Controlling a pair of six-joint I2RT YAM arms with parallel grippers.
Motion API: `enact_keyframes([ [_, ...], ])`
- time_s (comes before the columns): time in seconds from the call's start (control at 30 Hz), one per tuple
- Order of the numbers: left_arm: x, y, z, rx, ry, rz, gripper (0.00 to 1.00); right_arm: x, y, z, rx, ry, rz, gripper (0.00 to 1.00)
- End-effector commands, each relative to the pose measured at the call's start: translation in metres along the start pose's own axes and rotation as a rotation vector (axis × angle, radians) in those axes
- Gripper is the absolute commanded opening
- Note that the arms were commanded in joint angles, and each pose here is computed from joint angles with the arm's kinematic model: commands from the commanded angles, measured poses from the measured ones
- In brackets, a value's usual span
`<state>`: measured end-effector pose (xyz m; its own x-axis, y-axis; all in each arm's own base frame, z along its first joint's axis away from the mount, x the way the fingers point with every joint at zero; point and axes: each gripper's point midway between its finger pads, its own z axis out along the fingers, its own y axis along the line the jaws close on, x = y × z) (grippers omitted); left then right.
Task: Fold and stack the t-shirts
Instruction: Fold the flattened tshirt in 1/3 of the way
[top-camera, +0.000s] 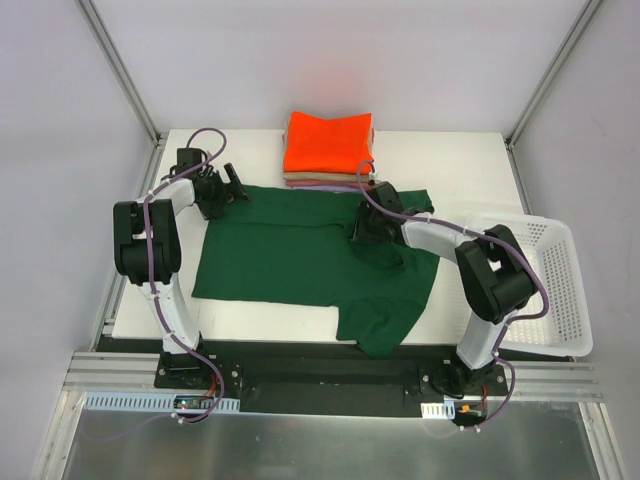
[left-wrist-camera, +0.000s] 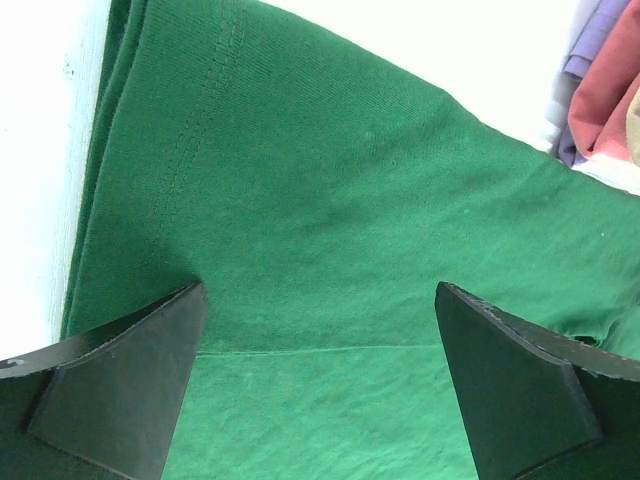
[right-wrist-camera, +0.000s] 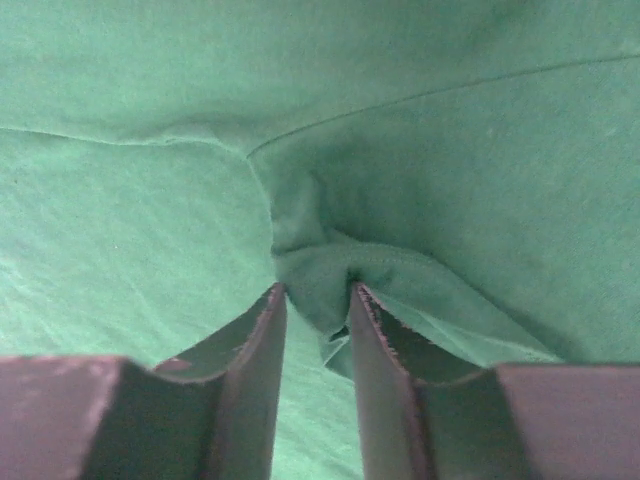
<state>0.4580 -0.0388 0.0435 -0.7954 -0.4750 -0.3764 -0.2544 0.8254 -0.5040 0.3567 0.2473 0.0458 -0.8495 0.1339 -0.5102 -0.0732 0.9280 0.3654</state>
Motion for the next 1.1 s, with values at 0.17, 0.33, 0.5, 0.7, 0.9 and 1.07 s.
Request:
enact_keyframes([
  [0.17, 0.015, 0.022, 0.000, -0.064, 0.060, -0.027, 0.99, 0.004, 0.015, -0.018, 0.104, -0.098, -0.009, 0.23],
  [0.33, 0.015, 0.023, -0.001, -0.064, 0.059, -0.030, 0.99, 0.021, 0.025, -0.017, 0.134, -0.097, -0.029, 0.29],
  [0.5, 0.015, 0.023, -0.001, -0.065, 0.058, -0.033, 0.99, 0.035, 0.048, -0.026, 0.079, -0.074, -0.057, 0.44],
  [0.7, 0.015, 0.025, -0.001, -0.066, 0.060, -0.042, 0.99, 0.033, 0.033, -0.057, 0.122, -0.113, -0.086, 0.86],
  [0.9, 0.015, 0.025, -0.002, -0.066, 0.060, -0.052, 0.99, 0.021, -0.013, -0.076, 0.175, -0.108, -0.023, 0.96],
  [1.07, 0.017, 0.028, -0.001, -0.074, 0.067, -0.056, 0.99, 0.015, -0.045, -0.057, 0.173, -0.025, 0.026, 0.96],
])
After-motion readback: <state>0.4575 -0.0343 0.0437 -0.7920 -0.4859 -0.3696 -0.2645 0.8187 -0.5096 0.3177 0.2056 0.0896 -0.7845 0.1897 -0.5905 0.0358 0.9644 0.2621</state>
